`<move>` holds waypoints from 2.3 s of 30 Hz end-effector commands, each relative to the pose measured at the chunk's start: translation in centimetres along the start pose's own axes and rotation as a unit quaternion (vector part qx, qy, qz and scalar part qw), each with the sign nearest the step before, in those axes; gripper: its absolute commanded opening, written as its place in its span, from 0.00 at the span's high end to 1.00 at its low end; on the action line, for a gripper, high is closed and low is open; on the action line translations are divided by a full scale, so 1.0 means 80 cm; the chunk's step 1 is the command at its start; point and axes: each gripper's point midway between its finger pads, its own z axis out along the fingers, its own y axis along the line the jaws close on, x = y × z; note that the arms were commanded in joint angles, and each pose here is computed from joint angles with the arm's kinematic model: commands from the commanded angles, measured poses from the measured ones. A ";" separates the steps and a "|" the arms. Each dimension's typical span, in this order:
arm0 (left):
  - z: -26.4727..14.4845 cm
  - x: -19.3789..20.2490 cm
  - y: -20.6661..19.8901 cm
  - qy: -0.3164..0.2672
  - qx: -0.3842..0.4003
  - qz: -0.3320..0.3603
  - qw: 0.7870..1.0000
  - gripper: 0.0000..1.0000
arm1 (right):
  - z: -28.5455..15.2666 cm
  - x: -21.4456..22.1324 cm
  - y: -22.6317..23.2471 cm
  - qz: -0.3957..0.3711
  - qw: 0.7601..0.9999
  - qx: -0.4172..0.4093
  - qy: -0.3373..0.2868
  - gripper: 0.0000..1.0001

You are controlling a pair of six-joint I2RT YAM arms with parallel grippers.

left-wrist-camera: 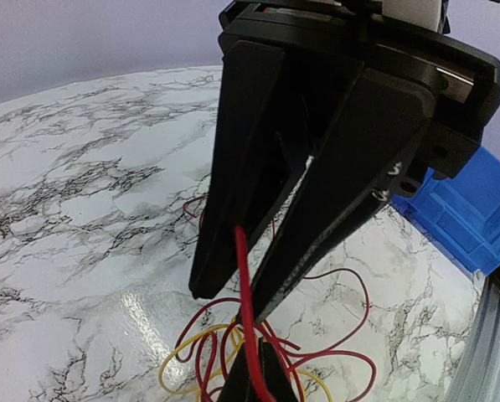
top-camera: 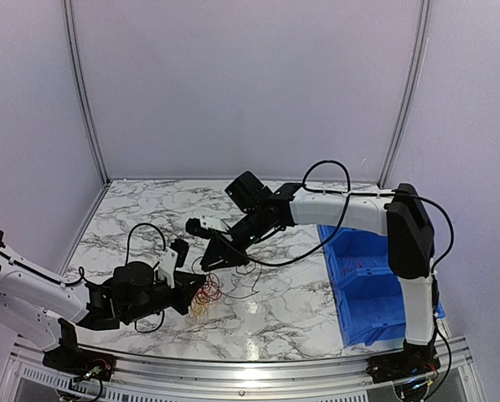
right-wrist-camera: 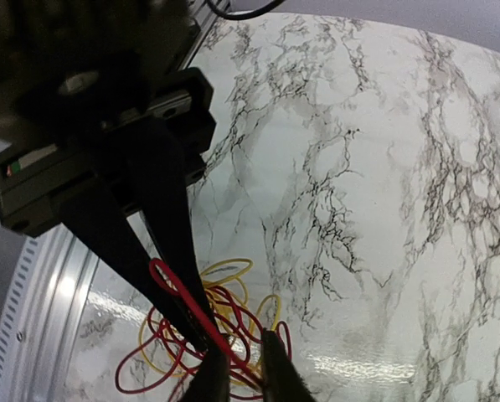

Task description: Untangle the cables

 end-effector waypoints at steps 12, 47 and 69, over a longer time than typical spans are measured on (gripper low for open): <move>0.063 0.015 0.034 -0.001 -0.123 0.022 0.992 0.87 | -0.087 -0.097 0.062 -0.041 0.996 -0.002 -0.082 1.00; 0.055 0.052 0.055 0.035 -0.147 0.014 0.988 0.67 | -0.508 -0.151 0.123 -0.171 0.875 0.433 -0.130 1.00; 0.053 0.052 0.055 0.043 -0.150 0.025 0.987 0.65 | -0.551 0.238 0.065 0.083 0.779 0.597 0.175 1.00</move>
